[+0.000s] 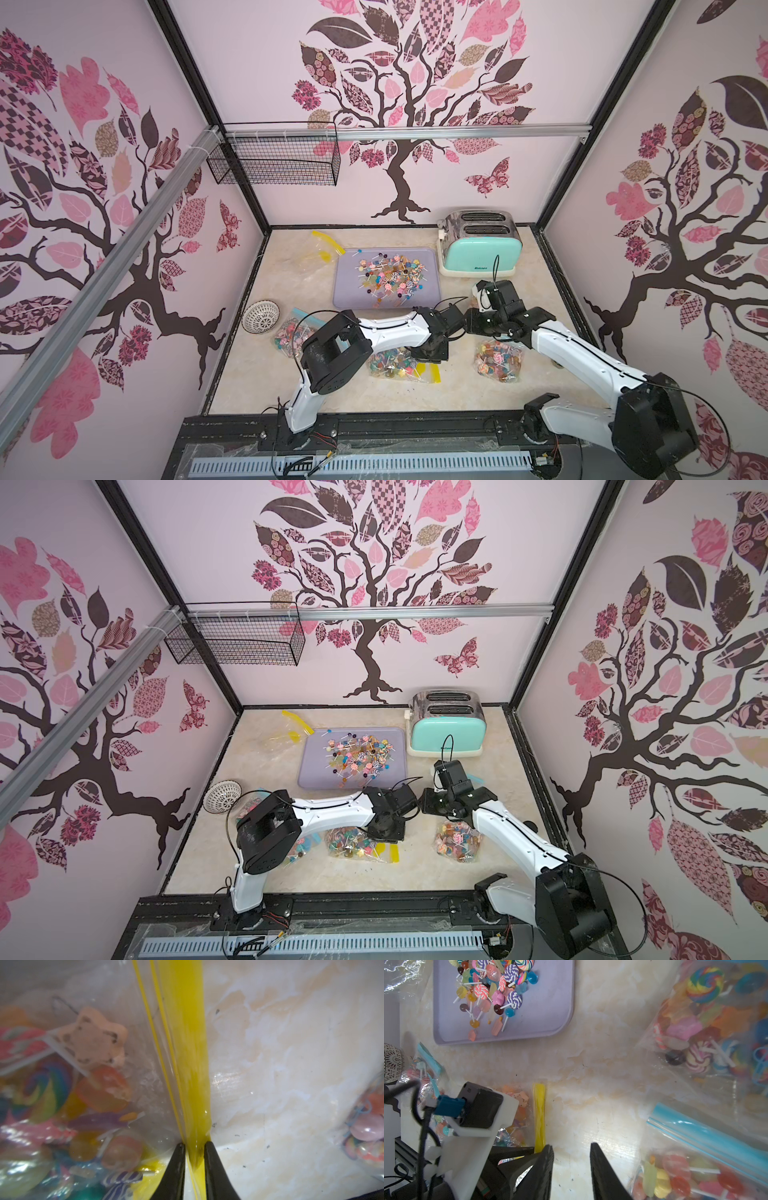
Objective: Pour candies out of the ziploc bag
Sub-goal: Open the ziploc bag at the center of the board.
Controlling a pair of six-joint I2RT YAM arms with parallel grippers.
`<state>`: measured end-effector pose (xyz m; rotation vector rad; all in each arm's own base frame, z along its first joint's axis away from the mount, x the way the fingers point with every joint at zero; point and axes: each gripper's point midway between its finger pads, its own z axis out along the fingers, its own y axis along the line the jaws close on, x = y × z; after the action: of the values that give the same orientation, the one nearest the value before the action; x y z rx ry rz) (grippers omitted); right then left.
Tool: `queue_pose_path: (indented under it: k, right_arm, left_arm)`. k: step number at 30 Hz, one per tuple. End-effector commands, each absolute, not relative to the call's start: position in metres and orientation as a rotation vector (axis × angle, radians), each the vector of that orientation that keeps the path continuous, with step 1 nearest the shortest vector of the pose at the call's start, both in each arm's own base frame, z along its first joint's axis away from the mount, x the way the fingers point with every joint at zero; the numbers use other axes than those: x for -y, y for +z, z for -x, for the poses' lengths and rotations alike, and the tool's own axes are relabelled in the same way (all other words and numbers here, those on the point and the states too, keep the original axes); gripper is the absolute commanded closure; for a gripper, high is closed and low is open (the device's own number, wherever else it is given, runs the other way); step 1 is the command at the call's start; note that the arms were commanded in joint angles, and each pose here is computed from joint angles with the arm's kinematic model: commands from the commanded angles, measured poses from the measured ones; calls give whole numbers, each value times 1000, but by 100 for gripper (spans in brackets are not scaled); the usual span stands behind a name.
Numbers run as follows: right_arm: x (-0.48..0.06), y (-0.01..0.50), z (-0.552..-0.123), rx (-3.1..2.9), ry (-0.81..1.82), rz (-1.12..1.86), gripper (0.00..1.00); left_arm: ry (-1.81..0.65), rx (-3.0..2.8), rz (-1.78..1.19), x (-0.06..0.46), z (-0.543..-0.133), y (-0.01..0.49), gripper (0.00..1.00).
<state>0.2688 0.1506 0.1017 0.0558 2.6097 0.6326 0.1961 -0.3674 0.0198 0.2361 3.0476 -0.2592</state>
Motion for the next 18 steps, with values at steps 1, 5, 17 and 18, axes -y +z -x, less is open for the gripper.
queue_pose_path:
  k: [1,5,17,18]
  right_arm:
    - [-151,98,-267,-2620,640,-38,66]
    - [-153,96,-267,-2625,652,-33,67]
    - [-180,75,-242,-2685,892,90,67]
    - [-185,72,-237,-2691,952,103,66]
  left_arm:
    - [-290,-3042,-247,374,-195,23,81]
    - [-321,-3025,-252,376,-195,30,90]
    - [-420,-2972,-253,370,-191,36,100]
    - [-458,-2957,-262,371,-190,40,100]
